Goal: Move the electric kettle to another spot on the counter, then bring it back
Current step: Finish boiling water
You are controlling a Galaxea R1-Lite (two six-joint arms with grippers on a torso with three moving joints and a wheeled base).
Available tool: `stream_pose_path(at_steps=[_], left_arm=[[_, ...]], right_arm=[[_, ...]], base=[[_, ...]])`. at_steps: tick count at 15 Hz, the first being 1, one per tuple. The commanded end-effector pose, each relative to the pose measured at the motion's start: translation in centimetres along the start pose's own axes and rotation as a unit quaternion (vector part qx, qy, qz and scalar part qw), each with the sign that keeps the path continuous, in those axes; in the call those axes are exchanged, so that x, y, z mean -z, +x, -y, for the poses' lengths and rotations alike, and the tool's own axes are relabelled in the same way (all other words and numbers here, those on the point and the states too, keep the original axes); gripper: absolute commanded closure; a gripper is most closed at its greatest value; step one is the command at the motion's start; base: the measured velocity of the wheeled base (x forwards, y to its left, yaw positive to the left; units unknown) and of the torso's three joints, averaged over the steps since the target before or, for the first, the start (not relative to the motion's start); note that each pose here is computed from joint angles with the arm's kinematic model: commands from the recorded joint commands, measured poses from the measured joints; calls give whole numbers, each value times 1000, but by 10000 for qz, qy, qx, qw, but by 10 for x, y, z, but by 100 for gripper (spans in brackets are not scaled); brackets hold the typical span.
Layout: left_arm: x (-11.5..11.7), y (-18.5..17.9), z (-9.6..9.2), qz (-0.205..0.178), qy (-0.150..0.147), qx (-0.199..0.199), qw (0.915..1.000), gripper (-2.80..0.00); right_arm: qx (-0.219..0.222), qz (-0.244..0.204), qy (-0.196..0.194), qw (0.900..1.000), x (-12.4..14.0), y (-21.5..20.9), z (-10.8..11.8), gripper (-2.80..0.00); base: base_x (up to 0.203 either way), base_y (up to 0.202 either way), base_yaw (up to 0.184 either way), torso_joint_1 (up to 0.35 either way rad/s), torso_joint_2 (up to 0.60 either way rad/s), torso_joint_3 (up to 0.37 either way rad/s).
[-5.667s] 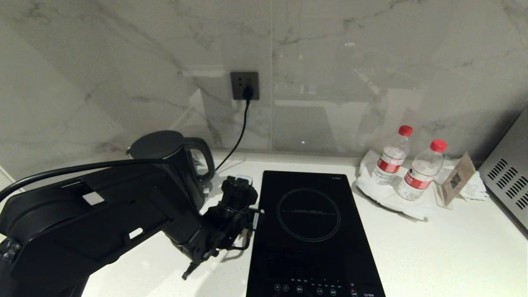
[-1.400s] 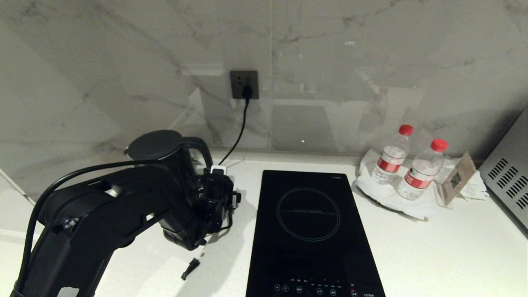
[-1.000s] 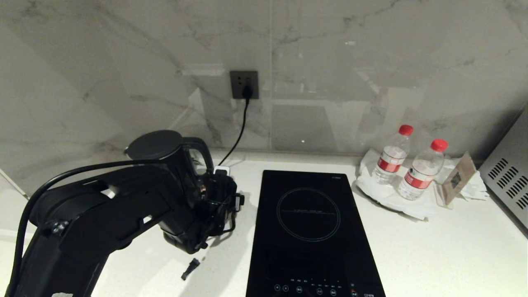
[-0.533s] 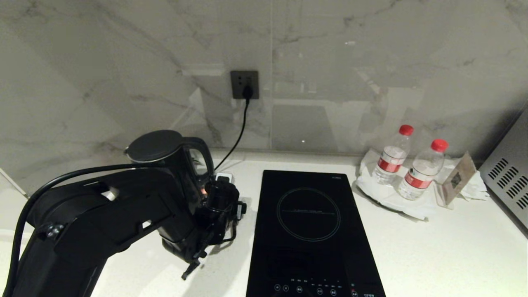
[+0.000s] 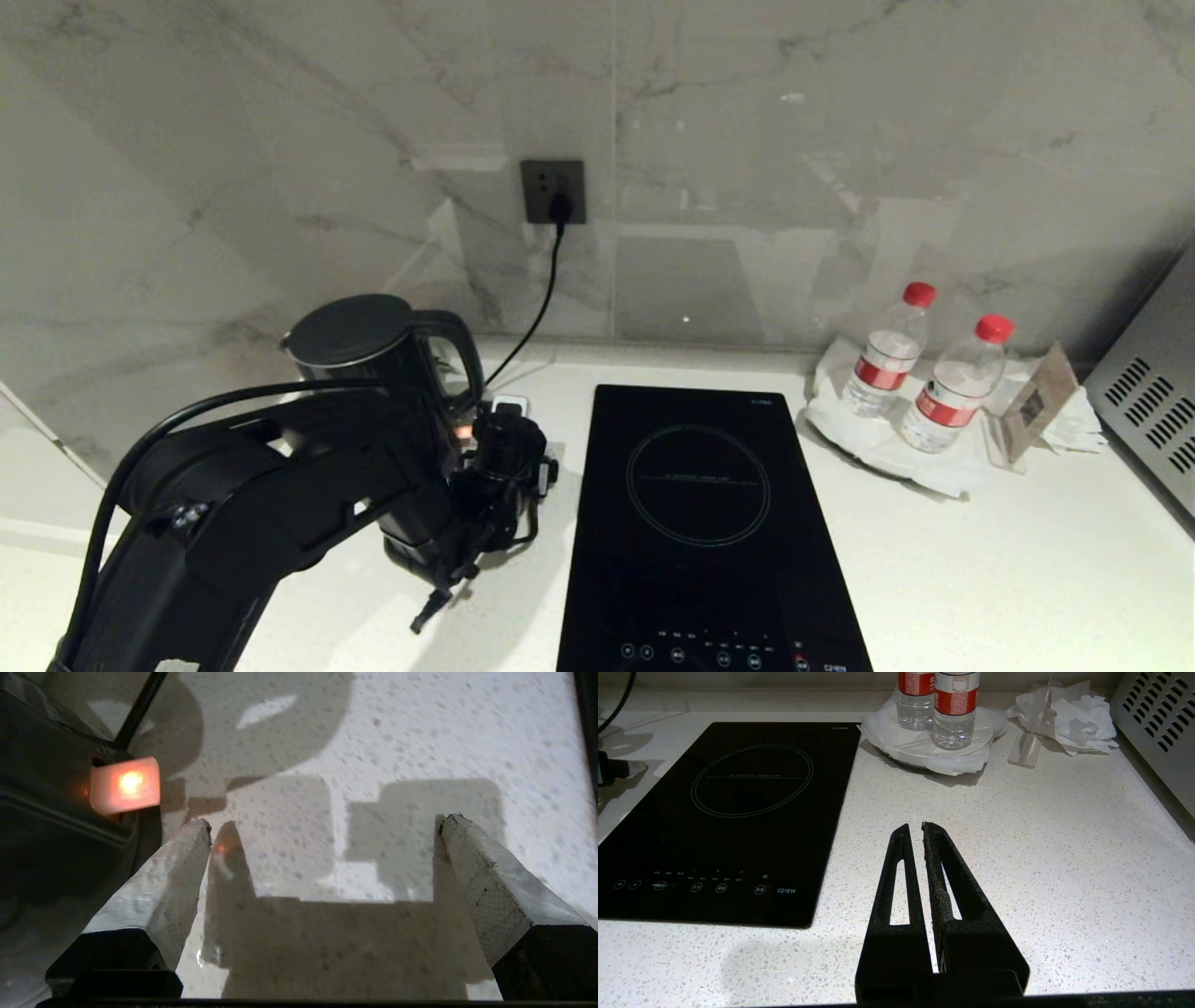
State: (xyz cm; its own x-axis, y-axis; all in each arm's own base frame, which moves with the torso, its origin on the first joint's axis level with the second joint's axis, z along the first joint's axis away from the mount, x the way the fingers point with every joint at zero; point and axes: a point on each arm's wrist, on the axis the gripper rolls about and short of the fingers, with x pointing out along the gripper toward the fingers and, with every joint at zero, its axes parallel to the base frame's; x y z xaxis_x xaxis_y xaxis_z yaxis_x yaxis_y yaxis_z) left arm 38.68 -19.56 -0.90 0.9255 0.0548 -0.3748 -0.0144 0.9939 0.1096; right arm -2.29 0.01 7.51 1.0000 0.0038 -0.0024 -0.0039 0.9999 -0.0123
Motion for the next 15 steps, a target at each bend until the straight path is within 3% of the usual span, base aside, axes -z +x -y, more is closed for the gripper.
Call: stream_pose_path(at_steps=[1,15], left_arm=[[4,6,-2,-15,-11,-70,10000,-280],[-13,8,-8,240,-187,-243,9992,-280]], right_arm=[[-4,-11,0,10000,0,0,0,0],[-4,-3,0,10000,0,0,0,0]], base=[[0,0,0,0,0,0],[0,0,0,0,0,0]])
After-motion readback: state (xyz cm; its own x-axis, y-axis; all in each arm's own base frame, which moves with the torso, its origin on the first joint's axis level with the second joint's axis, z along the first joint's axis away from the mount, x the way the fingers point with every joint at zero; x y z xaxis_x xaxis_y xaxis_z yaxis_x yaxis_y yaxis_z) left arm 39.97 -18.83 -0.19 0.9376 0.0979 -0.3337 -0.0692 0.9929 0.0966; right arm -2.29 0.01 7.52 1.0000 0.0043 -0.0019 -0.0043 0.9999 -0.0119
